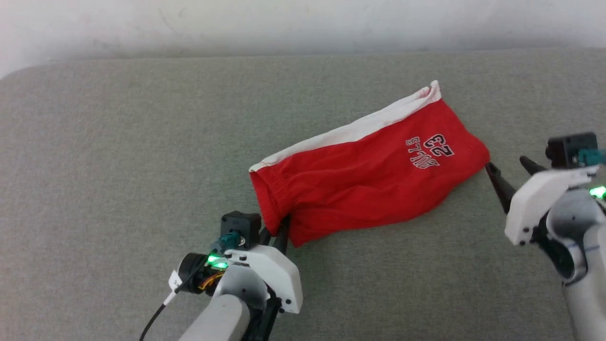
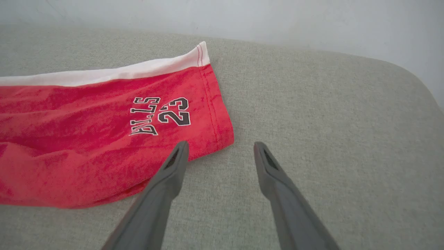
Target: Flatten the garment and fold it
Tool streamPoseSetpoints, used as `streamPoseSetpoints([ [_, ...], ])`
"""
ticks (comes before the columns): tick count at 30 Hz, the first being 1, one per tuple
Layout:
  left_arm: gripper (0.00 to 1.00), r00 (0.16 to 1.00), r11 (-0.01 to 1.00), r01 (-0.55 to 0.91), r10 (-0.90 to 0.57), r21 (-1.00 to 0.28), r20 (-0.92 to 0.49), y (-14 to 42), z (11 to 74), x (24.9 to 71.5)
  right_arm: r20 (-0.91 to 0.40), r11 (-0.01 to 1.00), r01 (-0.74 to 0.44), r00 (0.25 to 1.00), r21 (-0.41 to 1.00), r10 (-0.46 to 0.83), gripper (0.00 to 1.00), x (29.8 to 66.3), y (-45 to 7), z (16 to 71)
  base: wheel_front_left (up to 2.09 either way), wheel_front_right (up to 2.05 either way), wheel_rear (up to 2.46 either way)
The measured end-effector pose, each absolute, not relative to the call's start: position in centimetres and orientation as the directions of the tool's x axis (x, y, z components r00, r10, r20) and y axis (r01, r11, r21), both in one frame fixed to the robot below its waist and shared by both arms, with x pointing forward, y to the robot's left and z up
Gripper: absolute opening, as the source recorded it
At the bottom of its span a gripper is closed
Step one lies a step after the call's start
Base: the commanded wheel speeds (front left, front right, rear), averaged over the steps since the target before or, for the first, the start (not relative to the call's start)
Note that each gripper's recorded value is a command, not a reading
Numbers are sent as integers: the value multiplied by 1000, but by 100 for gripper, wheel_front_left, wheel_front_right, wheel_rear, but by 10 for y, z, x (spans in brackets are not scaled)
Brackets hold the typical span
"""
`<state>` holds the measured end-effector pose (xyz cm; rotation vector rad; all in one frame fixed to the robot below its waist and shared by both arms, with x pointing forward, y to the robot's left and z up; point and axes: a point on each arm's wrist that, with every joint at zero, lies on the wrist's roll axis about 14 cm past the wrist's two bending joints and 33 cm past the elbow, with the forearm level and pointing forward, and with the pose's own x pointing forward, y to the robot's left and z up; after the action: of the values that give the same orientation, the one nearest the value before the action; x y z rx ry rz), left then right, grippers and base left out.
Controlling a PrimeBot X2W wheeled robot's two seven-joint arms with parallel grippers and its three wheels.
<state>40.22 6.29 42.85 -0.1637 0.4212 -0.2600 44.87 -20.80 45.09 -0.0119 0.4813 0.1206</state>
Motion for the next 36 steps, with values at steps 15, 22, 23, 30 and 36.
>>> streamPoseSetpoints([
  [15,0,872,952,215,-288,-219,-395,60,420,402,-729,988,-153,678,-17,92,100,491,-199,378,0,0,0],
  [22,0,866,957,203,-275,-208,-418,65,411,401,-738,974,-222,664,-41,120,0,499,-187,368,0,0,0],
  [23,0,866,957,204,-274,-206,-419,65,411,400,-734,974,-225,666,-29,132,0,499,-184,368,0,0,0],
  [30,0,872,960,207,-269,-190,-408,69,417,398,-691,977,-213,703,23,169,0,491,-181,379,0,0,0],
  [36,0,885,964,204,-257,-172,-389,78,427,391,-657,977,-183,724,110,210,0,465,-182,390,0,0,0],
])
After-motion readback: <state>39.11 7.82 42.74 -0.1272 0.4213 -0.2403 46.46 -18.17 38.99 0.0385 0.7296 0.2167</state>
